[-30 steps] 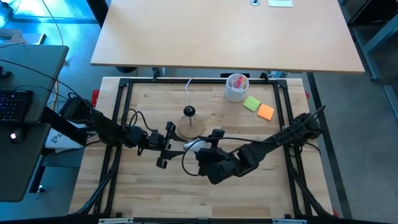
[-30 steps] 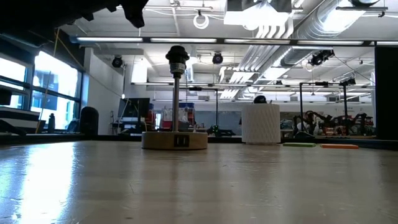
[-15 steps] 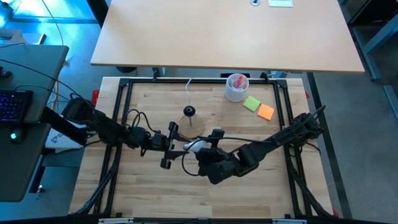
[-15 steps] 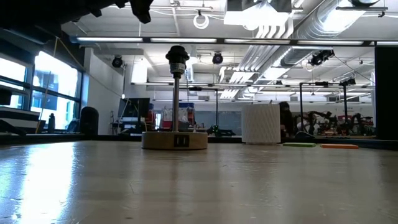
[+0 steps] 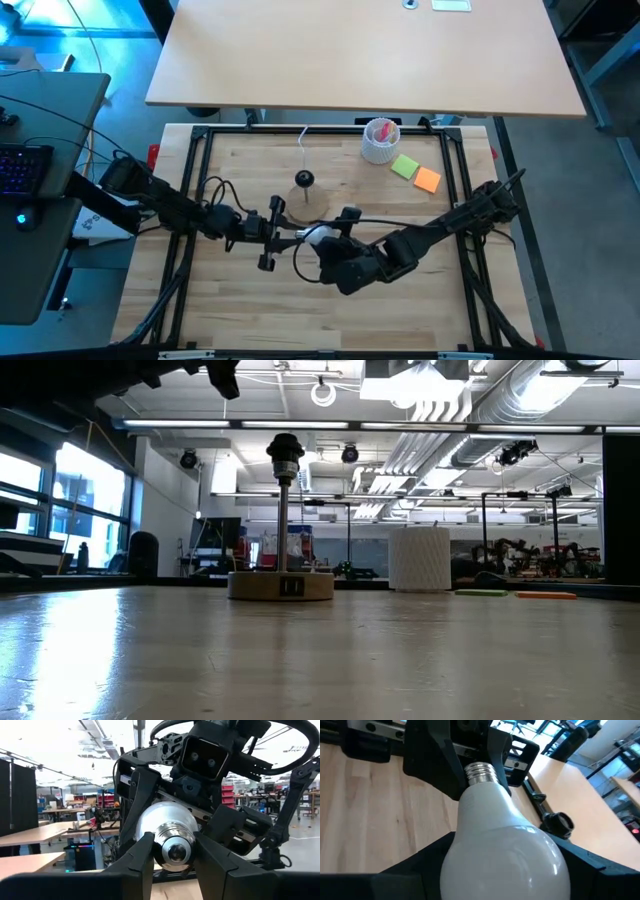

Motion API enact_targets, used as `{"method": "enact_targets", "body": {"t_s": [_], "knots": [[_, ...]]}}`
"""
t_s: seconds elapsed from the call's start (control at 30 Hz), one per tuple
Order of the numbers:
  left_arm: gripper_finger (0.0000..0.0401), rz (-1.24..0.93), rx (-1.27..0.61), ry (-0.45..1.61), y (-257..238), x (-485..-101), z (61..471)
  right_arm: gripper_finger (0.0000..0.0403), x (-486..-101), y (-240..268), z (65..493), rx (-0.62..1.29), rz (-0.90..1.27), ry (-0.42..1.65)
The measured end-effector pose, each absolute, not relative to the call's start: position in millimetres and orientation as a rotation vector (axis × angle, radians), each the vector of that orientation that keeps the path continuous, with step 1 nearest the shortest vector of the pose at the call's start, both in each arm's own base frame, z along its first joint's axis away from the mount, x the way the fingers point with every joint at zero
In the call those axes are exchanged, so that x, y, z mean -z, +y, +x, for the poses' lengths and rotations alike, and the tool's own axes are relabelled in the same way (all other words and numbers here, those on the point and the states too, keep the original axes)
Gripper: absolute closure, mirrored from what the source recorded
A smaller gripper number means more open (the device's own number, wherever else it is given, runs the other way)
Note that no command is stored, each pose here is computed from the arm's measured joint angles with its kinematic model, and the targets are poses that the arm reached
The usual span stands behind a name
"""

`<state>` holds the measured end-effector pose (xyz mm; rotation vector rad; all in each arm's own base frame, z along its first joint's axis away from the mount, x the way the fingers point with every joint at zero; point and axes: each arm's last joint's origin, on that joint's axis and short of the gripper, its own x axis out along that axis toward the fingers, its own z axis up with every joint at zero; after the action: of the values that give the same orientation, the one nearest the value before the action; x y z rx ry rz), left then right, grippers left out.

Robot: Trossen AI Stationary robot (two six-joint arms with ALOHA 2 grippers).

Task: Screw lightbulb
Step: Insert the light bulb into the lamp

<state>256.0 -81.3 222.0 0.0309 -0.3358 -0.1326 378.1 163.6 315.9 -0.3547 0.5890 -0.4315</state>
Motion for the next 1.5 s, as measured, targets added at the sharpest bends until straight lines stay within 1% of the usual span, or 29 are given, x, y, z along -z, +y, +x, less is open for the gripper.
{"method": "enact_targets", "body": {"t_s": [0.2,0.47,0.67,0.83,0.97,1.07,1.2,1.33,1.4,1.5], "knots": [[0.0302,-0.003,0.139,-0.322,-73.5,-213.9,251.5,0.0139,-321.1,165.3,373.4,0.397,-0.357,0.593],[0.0304,-0.045,0.191,-0.334,-56.6,-207.1,248.3,0.0139,-327.8,182.5,361.2,0.414,-0.411,0.548],[0.0304,-0.046,0.226,-0.332,-53.5,-205.6,247.6,0.0138,-319.4,188.9,364.2,0.424,-0.444,0.524],[0.0304,-0.053,0.214,-0.323,-52.6,-203.9,246.7,0.0138,-310.6,175.1,373.4,0.429,-0.417,0.533],[0.0304,-0.070,0.204,-0.317,-52.1,-203.2,246.3,0.0138,-312.5,156.9,380.9,0.380,-0.347,0.563],[0.0304,-0.064,0.201,-0.306,-52.0,-202.4,246.6,0.0127,-311.3,151.0,383.9,0.358,-0.343,0.581],[0.0304,-0.058,0.195,-0.290,-52.1,-201.6,247.9,0.0099,-309.1,146.4,388.4,0.310,-0.319,0.594],[0.0304,-0.060,0.197,-0.272,-52.0,-200.2,248.8,0.0085,-318.2,143.8,391.1,0.252,-0.280,0.589],[0.0304,-0.062,0.187,-0.262,-50.9,-199.2,249.3,0.0084,-323.3,148.0,389.7,0.287,-0.336,0.565],[0.0304,-0.058,0.179,-0.230,-49.1,-196.2,250.6,0.0083,-331.9,162.5,384.2,0.360,-0.477,0.511]]}}
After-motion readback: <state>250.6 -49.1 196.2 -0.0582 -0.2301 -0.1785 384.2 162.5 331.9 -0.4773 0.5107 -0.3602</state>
